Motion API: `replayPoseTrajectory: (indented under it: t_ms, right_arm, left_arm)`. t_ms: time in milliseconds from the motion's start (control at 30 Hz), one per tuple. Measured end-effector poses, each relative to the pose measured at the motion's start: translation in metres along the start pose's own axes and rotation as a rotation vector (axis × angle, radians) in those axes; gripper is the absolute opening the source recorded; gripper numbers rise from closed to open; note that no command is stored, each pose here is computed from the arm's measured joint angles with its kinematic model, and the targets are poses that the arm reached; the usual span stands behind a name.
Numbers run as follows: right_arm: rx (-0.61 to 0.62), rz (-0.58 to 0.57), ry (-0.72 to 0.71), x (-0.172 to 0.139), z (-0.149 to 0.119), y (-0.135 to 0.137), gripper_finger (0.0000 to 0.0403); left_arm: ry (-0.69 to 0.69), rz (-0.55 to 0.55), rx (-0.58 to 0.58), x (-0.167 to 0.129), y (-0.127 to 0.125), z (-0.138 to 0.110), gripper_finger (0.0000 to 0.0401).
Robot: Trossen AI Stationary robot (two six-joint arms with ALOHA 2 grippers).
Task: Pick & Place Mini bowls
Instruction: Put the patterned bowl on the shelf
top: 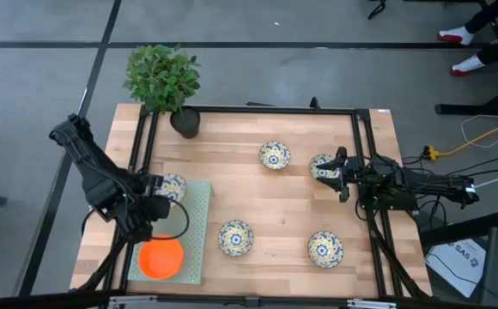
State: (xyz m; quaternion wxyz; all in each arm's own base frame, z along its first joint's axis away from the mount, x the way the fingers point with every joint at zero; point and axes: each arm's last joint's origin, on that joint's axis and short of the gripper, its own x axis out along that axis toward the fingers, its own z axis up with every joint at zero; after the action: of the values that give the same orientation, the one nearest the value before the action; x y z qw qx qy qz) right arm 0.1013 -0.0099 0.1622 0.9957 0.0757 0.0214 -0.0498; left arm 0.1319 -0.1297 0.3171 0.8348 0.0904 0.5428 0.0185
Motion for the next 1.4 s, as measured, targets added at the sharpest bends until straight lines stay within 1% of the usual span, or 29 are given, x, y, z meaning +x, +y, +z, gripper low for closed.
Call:
replayPoseTrajectory:
  t_ms: [133, 267, 433, 667, 800, 1000, 1200, 1333, 1400]
  right_arm:
    - [0.000, 0.000, 0.000, 0.000, 0.000, 0.000, 0.0215]
    - [0.000, 0.000, 0.000, 0.000, 0.000, 0.000, 0.0215]
    - [0.000, 0.000, 0.000, 0.000, 0.000, 0.000, 0.0215]
    - [0.000, 0.000, 0.000, 0.000, 0.000, 0.000, 0.0215]
    - [0.000, 0.000, 0.000, 0.000, 0.000, 0.000, 0.0215]
    - [0.000, 0.000, 0.000, 0.000, 0.000, 0.000, 0.0215]
    - [0.000, 0.000, 0.000, 0.000, 0.000, 0.000, 0.0215]
    - [0.000, 0.000, 0.000, 0.000, 0.000, 0.000, 0.0215]
    - [0.000, 0.000, 0.000, 0.000, 0.000, 0.000, 0.0215]
  left_arm:
    - [-0.010, 0.011, -0.036, 0.005, -0.006, 0.005, 0.0008]
    - [0.008, 0.027, -0.029, 0.010, -0.011, 0.007, 0.0010]
    - [0.022, 0.030, 0.064, 0.014, -0.014, 0.008, 0.0019]
    - [0.049, -0.038, 0.221, 0.014, -0.015, 0.009, 0.0031]
    - [0.065, -0.059, 0.259, 0.015, -0.014, 0.009, 0.0041]
    - [0.063, -0.064, 0.371, 0.015, -0.014, 0.009, 0.0073]
    - [0.063, -0.100, 0.372, 0.013, -0.010, 0.010, 0.0118]
    - [0.030, -0.099, 0.428, 0.008, -0.005, 0.008, 0.0139]
    - [0.009, -0.095, 0.437, 0.004, -0.002, 0.007, 0.0144]
